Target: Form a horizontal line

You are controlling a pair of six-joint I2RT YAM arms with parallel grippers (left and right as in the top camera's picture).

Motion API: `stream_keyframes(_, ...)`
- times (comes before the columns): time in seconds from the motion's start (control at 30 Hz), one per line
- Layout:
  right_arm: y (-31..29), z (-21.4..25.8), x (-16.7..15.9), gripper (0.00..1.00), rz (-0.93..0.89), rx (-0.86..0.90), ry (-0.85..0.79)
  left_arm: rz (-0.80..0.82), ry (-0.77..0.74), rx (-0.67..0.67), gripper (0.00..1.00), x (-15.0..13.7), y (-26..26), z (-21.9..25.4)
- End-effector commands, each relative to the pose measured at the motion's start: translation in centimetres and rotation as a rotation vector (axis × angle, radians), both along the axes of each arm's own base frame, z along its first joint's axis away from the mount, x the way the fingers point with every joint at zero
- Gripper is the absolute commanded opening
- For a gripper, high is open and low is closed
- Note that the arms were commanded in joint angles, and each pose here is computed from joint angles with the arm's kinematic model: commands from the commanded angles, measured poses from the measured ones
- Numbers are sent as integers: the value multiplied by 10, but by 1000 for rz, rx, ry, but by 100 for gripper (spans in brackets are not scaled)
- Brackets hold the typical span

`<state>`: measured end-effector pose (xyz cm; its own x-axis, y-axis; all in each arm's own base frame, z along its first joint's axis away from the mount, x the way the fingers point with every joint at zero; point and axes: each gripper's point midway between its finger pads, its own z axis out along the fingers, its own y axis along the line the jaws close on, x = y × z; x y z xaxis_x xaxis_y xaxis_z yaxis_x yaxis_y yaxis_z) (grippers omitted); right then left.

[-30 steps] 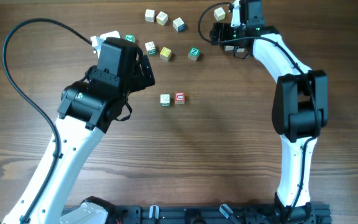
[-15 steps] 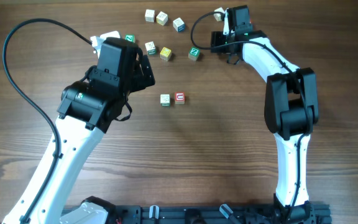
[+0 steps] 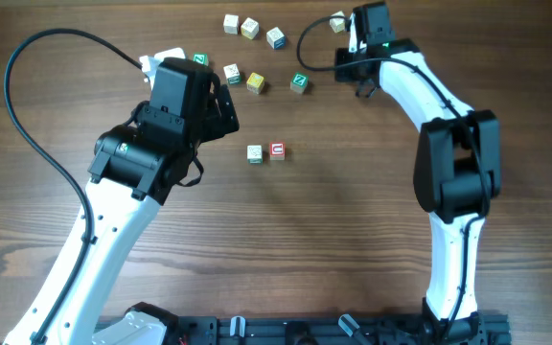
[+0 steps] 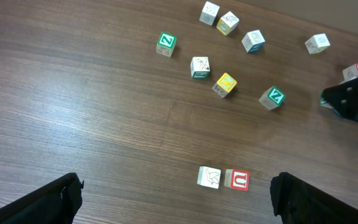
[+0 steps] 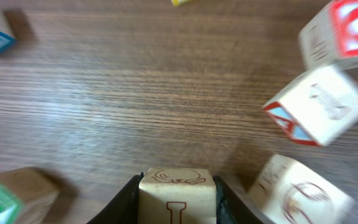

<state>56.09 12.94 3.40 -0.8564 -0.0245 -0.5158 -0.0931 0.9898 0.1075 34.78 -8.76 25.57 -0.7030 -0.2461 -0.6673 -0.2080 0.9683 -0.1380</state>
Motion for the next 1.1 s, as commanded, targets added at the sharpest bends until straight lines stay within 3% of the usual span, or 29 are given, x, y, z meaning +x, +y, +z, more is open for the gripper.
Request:
stream_keyframes(0.0, -2, 58, 5, 29, -26, 27, -89, 4, -16, -12, 100, 0, 1, 6)
stream_keyframes(0.23, -4, 56, -29, 28, -60, 37, 49, 4, -16, -12, 100, 0, 1, 6)
stream_keyframes(0.4, 28, 57, -70, 26, 10, 104, 190, 4, -16, -12, 100, 0, 1, 6)
stream_keyframes(0.63, 67, 41, -139, 20, 10, 60, 416, 4, -16, -12, 100, 0, 1, 6)
stream_keyframes(0.83, 107, 12, -160, 20, -19, 41, 406, 4, -16, -12, 100, 0, 1, 6)
stream_keyframes(1.07, 113, 2, -161, 20, -37, 54, 390, 4, -16, -12, 100, 0, 1, 6)
